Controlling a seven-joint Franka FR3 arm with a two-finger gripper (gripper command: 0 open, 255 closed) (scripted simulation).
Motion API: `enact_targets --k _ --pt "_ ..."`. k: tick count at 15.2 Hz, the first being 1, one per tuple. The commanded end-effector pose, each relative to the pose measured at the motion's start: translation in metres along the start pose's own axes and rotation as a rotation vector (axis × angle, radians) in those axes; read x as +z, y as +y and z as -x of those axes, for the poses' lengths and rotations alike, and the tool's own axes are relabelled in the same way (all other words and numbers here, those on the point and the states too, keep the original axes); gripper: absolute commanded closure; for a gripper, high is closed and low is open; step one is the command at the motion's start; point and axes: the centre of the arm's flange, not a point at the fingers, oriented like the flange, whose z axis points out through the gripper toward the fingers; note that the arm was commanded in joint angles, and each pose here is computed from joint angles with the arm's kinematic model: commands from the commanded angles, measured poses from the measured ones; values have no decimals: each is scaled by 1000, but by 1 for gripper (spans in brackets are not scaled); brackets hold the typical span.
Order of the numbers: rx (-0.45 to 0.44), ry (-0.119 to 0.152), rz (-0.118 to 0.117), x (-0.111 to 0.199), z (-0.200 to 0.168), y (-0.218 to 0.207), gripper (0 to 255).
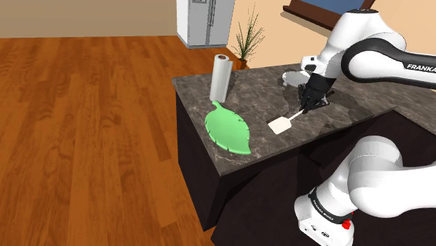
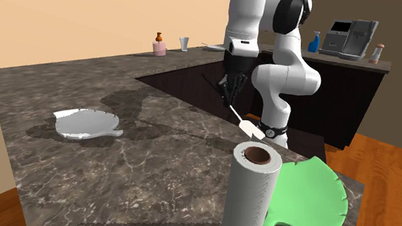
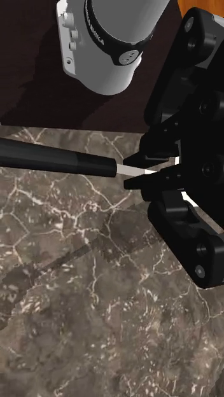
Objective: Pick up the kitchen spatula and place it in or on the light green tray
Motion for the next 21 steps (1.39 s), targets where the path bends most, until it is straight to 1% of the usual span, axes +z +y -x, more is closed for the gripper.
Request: enact_targets --k 1,21 --pt "0 0 0 -4 -12 5 255" --pt "0 0 0 -33 -260 91 255"
